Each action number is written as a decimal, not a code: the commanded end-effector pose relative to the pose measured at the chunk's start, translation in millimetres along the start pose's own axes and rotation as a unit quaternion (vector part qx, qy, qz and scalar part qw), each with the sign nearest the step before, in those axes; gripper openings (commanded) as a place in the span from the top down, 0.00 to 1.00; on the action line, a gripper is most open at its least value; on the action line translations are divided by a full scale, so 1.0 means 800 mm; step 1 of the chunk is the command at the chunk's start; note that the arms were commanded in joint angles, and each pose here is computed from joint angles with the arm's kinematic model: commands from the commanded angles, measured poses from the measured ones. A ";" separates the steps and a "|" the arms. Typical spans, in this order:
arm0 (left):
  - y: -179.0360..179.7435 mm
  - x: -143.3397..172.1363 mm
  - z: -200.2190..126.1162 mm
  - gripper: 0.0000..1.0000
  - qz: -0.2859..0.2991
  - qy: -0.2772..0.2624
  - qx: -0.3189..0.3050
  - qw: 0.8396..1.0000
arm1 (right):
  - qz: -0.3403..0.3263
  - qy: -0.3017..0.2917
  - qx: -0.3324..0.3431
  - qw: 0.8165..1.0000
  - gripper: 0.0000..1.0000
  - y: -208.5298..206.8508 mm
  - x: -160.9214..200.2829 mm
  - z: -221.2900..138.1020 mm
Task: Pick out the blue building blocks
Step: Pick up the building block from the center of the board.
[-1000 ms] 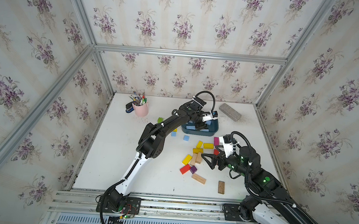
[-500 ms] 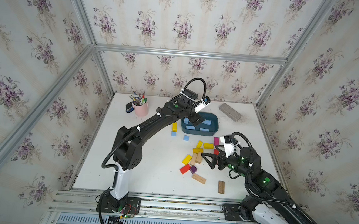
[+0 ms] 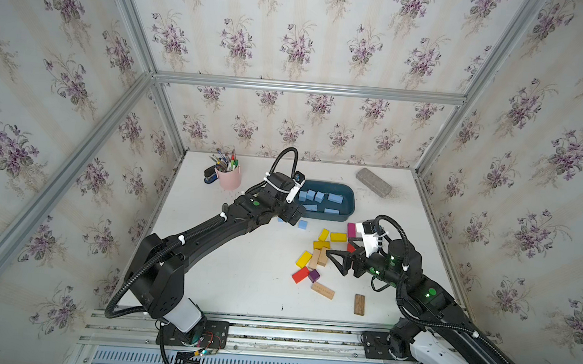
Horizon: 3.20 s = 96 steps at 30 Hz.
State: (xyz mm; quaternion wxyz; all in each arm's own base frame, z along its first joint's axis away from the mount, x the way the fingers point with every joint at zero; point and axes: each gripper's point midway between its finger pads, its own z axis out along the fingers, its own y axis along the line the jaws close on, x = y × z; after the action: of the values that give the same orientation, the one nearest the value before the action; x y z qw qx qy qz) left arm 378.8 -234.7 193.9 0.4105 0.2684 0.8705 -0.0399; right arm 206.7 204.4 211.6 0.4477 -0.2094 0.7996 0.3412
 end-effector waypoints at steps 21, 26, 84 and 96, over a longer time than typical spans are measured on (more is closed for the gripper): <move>0.025 0.080 0.079 0.01 -0.206 0.076 -0.085 0.972 | 0.027 0.001 -0.016 1.000 0.00 0.006 0.000 0.004; 0.020 0.093 0.103 0.01 -0.225 0.097 -0.088 0.965 | 0.023 0.013 -0.039 0.999 0.00 0.015 0.005 0.007; 0.022 0.075 0.105 0.85 -0.296 0.092 -0.047 0.949 | -0.007 0.006 -0.008 1.000 0.00 -0.002 0.013 0.021; -0.029 -0.012 0.080 0.85 -0.297 0.036 0.014 0.954 | -0.005 -0.020 -0.002 1.000 0.00 0.000 0.000 0.010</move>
State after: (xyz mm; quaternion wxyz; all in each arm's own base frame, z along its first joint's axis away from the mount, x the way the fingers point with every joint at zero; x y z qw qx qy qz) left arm 415.3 -268.3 155.7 0.3488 0.0077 0.9235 -0.1595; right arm 208.6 210.6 200.4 0.4514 -0.2164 0.7952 0.3422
